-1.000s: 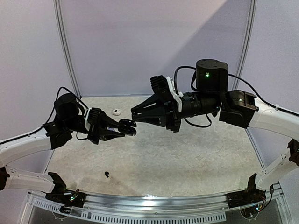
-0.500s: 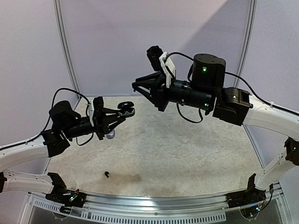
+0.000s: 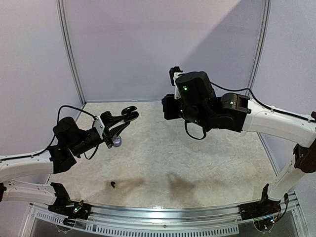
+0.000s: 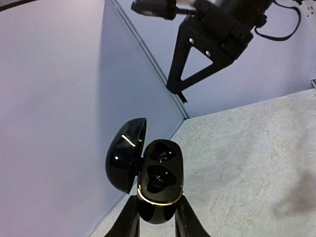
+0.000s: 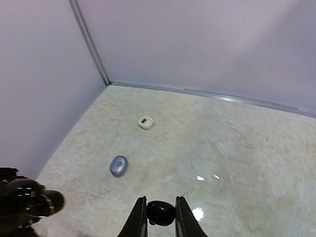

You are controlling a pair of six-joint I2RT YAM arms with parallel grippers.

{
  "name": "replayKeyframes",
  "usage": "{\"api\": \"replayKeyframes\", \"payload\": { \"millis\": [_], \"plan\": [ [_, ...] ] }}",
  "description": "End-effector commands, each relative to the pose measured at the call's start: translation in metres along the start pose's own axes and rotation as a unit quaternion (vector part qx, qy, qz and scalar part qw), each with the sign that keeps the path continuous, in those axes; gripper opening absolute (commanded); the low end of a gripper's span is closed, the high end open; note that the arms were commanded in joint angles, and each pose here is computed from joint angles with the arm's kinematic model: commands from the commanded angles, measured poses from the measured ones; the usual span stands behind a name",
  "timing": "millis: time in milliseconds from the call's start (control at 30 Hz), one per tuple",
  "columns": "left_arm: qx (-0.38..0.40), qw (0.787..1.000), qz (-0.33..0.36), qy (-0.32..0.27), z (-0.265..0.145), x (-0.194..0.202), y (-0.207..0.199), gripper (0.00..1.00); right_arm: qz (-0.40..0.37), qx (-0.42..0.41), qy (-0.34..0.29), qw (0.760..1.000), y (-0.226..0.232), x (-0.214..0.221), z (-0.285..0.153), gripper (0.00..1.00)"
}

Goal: Insert the wireless bluetooth earbuds into the charging case

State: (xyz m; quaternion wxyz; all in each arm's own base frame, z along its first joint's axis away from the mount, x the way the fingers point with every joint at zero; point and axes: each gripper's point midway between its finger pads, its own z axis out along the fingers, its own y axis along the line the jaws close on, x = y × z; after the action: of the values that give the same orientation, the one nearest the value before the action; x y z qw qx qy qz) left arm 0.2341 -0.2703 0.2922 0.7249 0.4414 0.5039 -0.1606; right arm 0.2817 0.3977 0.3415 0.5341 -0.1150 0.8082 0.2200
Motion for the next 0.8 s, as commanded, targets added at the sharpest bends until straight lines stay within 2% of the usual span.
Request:
{"api": "replayKeyframes", "payload": {
  "millis": [0,200,333,567,767],
  "plan": [
    [0.017,0.997,0.043,-0.059,-0.007,-0.02,-0.008,0.0,0.029,0.171,0.101,0.98,-0.083,0.057,-0.007,0.0],
    [0.091,0.991,0.026,-0.091,-0.012,-0.026,-0.03,0.0,0.049,0.239,0.284,0.927,-0.134,0.159,-0.008,0.0],
    [0.174,0.981,0.018,-0.089,-0.017,-0.02,-0.054,0.0,0.05,0.249,0.356,0.9,-0.146,0.202,-0.011,0.0],
    [0.253,0.965,0.012,-0.069,-0.029,-0.001,-0.08,0.0,0.044,0.24,0.399,0.884,-0.152,0.237,-0.012,0.0],
    [0.287,0.955,0.048,-0.059,-0.045,0.02,-0.1,0.0,0.045,0.232,0.414,0.879,-0.153,0.252,-0.011,0.0]
  ]
}}
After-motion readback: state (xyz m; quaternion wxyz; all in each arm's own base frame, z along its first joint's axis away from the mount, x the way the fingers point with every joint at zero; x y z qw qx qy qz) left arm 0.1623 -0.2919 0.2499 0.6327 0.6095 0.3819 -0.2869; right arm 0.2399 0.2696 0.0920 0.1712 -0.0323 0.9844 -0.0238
